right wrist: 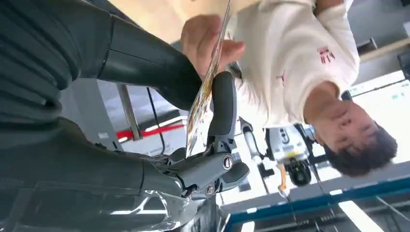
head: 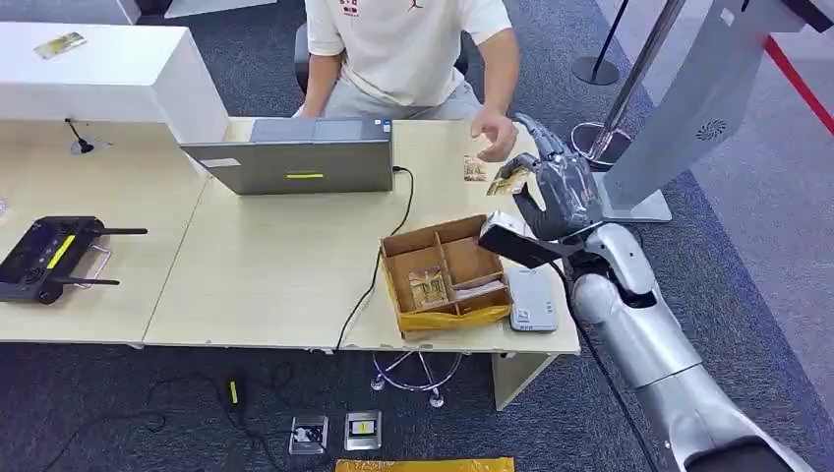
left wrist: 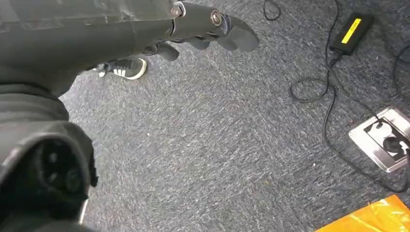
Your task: Pass the card to the sensor for recognition and then transmit it.
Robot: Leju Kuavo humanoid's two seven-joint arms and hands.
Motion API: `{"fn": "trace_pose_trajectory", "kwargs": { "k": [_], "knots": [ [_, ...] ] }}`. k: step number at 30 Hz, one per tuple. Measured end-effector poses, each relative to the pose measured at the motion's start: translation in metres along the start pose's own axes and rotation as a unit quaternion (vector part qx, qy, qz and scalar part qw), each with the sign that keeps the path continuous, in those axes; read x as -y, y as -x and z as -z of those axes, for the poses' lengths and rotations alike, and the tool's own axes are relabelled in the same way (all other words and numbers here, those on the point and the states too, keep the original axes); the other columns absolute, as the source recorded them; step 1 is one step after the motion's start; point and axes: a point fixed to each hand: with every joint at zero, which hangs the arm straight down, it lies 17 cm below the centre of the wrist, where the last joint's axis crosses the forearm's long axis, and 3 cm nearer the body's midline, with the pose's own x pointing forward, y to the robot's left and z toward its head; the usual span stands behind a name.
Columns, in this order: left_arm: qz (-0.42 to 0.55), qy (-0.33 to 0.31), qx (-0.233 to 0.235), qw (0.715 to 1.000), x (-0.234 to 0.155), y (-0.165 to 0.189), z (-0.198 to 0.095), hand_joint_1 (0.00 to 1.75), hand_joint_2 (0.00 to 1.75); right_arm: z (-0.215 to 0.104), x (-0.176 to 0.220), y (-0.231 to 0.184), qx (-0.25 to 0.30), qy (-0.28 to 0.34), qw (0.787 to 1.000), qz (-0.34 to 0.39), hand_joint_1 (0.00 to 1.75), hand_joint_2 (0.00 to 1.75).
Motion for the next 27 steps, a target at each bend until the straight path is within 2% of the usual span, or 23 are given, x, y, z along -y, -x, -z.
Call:
{"fn": "trace_pose_trajectory", "kwargs": {
  "k": [5, 11, 16, 26, 27],
  "knots": [
    [-0.001, -0.002, 0.004, 1.0, -0.004, -0.005, 0.003, 0.0, 0.0, 0.016, 0.019, -0.011, 0.021, 0.023, 1.0, -0.002, 1.75, 1.75],
    [0.008, 0.007, 0.012, 1.0, -0.002, -0.011, 0.004, 0.0, 0.0, 0.033, 0.018, -0.023, 0.035, 0.022, 0.999, -0.002, 1.75, 1.75],
    [0.021, 0.013, 0.016, 1.0, -0.004, -0.02, 0.006, 0.0, 0.0, 0.049, 0.013, -0.013, 0.036, 0.019, 0.999, -0.021, 1.75, 1.75],
    [0.027, 0.016, 0.02, 0.999, -0.003, -0.029, 0.008, 0.0, 0.0, 0.066, -0.019, 0.018, -0.02, -0.014, 0.999, -0.032, 1.75, 1.75],
    [0.029, 0.017, 0.021, 0.999, -0.003, -0.03, 0.008, 0.0, 0.0, 0.065, -0.023, 0.021, -0.027, -0.018, 0.999, -0.034, 1.69, 1.75]
  ]
}}
